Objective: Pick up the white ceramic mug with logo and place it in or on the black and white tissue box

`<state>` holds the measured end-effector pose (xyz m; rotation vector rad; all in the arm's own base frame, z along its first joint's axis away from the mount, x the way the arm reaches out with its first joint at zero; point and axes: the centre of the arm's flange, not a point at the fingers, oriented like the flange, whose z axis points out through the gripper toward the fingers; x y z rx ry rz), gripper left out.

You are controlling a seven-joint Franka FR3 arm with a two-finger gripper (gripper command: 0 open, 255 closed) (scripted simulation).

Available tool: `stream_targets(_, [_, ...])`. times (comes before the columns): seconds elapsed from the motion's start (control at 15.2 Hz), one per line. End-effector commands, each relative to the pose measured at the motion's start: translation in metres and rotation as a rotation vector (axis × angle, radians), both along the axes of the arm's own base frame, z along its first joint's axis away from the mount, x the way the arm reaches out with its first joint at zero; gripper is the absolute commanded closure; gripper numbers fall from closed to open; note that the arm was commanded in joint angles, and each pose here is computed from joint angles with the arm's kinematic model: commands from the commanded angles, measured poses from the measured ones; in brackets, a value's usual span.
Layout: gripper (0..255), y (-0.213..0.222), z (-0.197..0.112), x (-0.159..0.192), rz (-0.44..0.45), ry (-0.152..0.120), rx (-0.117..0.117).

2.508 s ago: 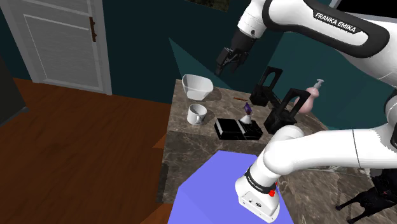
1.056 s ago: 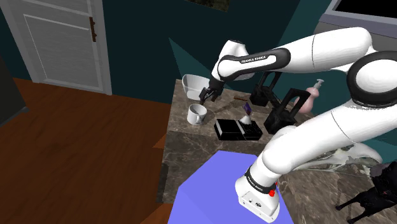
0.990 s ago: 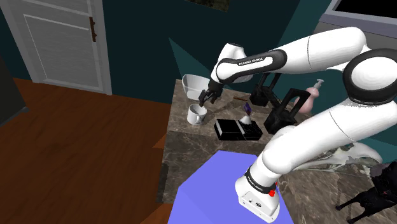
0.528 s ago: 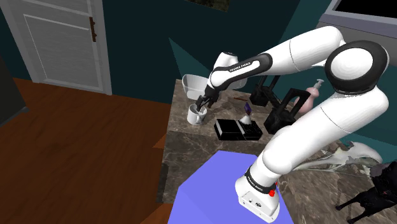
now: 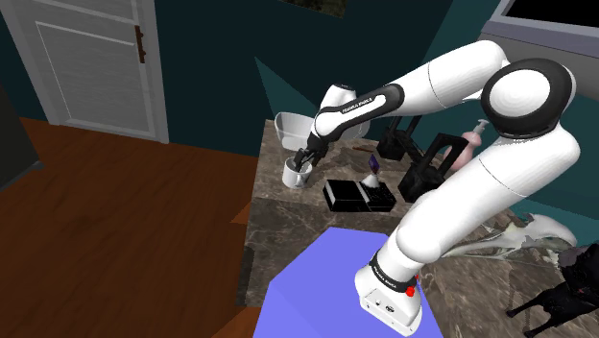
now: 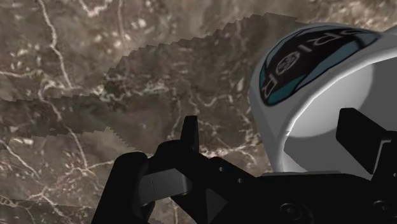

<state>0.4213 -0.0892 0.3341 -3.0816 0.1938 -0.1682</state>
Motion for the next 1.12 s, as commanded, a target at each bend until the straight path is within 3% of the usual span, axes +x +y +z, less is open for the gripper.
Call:
stream_targets(0.0, [0,0.000,0.000,0.000,0.000,0.000,0.000])
stream_targets(0.07, [0,0.000,0.000,0.000,0.000,0.000,0.000])
stream_targets(0.13, [255,0.000,0.000,0.000,0.000,0.000,0.000])
stream_targets(0.73, [255,0.000,0.000,0.000,0.000,0.000,0.000])
stream_targets(1.06, [255,0.000,0.026,0.000,0.000,0.000,0.000])
